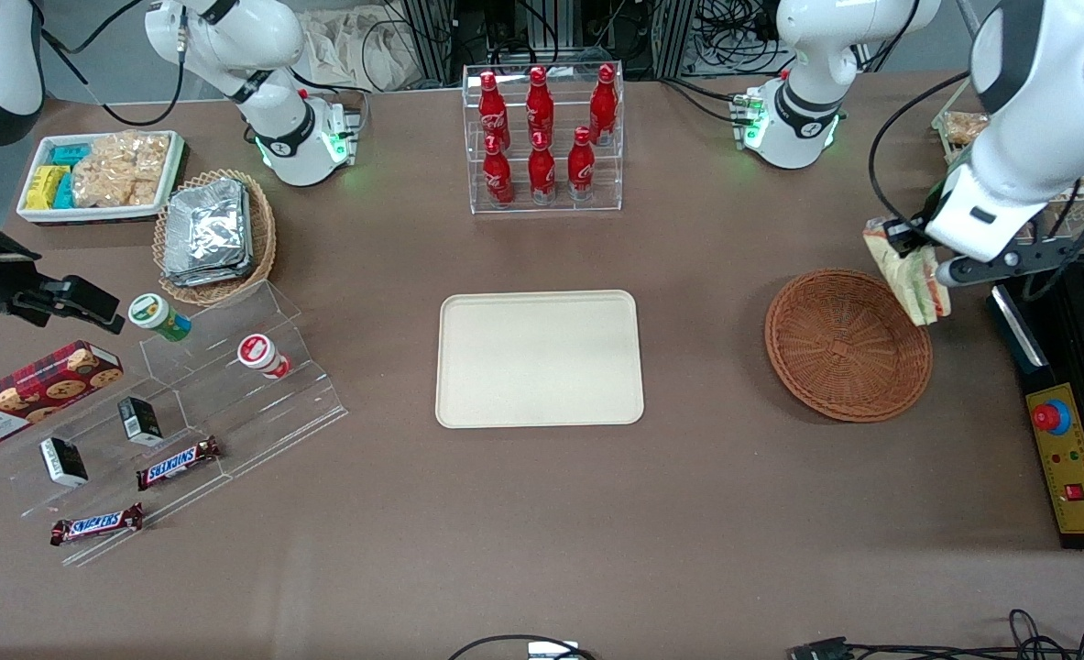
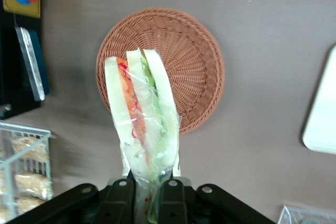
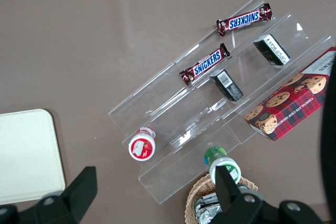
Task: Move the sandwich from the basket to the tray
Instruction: 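Lift the sandwich up out of the basket with the left gripper, then carry the sandwich over the cream tray with the left gripper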
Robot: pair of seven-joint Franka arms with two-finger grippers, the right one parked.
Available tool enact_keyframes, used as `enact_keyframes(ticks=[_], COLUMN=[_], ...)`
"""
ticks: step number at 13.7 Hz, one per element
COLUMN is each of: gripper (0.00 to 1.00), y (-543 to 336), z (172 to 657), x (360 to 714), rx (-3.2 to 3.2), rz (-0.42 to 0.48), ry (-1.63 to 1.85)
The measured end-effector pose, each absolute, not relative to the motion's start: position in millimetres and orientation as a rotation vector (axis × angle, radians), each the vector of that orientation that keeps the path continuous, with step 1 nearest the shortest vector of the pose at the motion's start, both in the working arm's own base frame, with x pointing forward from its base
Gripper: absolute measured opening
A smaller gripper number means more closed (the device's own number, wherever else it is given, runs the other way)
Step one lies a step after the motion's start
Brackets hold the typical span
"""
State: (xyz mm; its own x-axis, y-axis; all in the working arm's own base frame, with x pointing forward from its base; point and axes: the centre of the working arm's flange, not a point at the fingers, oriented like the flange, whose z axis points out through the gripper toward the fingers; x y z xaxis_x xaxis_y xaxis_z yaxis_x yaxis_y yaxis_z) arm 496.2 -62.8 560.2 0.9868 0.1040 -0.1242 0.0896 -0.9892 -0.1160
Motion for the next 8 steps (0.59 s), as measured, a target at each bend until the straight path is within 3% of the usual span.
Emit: enact_keyframes(ticks=[4,8], gripper=[0.17,0.17], y=[-103,-213], z=[598,619], x=[510,495], rx=[-3.041,-3.047], rz=[0.186,0.15], ry=[0.014,0.251])
